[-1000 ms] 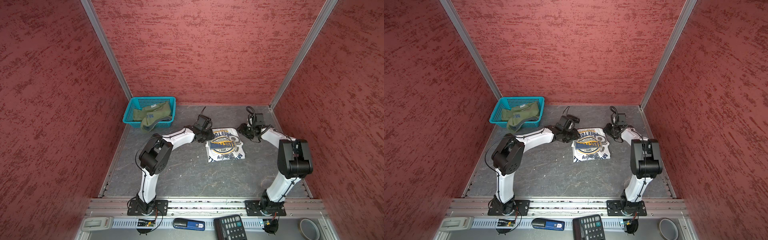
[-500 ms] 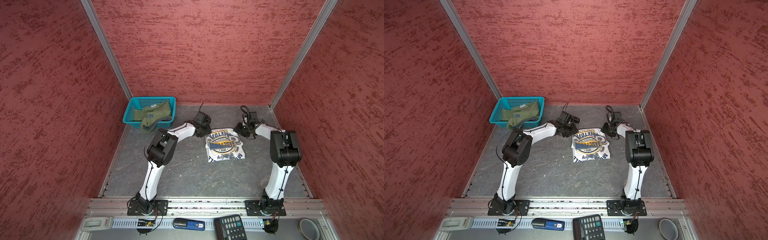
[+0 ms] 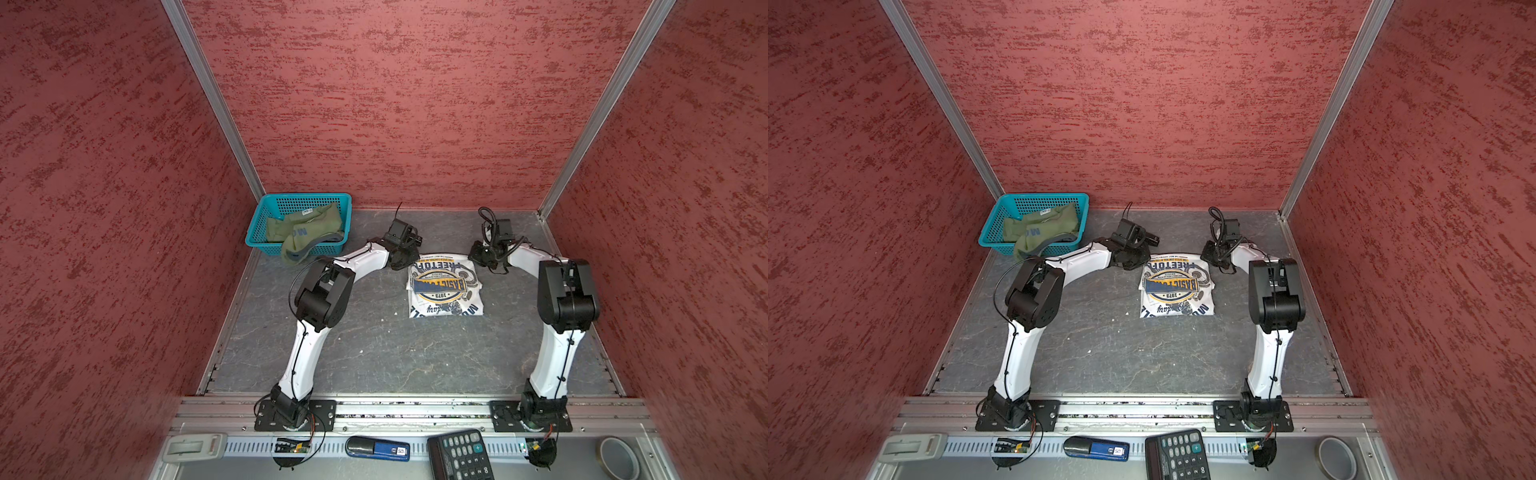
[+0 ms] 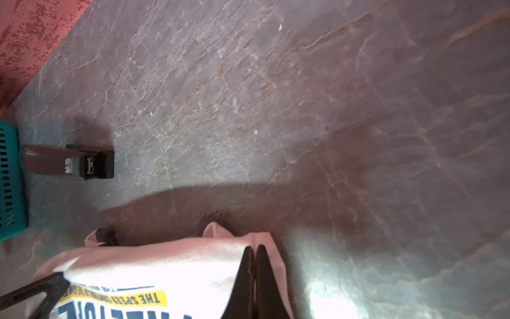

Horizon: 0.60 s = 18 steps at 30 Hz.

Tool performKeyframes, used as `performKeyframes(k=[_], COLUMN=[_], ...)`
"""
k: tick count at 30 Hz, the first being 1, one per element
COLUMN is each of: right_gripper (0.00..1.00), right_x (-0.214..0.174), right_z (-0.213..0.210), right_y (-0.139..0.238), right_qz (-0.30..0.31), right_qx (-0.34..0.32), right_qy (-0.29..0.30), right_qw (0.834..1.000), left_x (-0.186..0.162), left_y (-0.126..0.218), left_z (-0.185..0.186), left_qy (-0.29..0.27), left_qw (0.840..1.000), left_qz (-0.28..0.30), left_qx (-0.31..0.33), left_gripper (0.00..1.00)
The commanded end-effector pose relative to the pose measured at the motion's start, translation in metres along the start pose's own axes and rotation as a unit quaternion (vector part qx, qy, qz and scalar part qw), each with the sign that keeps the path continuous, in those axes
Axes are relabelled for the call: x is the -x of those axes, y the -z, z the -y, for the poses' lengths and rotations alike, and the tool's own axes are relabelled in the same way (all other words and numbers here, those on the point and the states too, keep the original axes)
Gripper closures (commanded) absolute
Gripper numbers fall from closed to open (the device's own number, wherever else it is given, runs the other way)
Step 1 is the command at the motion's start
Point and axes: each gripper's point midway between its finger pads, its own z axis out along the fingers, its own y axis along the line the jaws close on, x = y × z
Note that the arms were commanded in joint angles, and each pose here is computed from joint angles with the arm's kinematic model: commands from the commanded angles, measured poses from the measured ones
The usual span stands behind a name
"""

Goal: Fold and stack the tank tops

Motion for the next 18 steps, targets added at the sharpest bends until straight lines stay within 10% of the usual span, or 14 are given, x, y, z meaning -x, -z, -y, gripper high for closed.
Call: performKeyframes(k=[1,10,18], right_gripper=[1.0,0.99,0.39], right_x=[0.003,0.01,0.026], right_z=[0.025,0.016,0.002], right_y=[-0.013,-0.008,0.046], right_qz=[0.005,0.012,0.044], right_qx=[-0.052,-0.038,-0.057], right_qy=[-0.007,-0.004,0.002], right_qw=[0.999,0.999,0.997], left_x=[0.003,0.001,0.02], left_y=[-0.017,-0.02,0.039], left_z=[-0.037,-0.045,-0.019], left_qy=[0.034,0.038,-0.002], left_qw=[0.998,0.998,0.999], left_qz=[0.001,-0.017,0.013], left_qx=[0.049,0.05,0.034], left_gripper=[0.99,0.85,0.41])
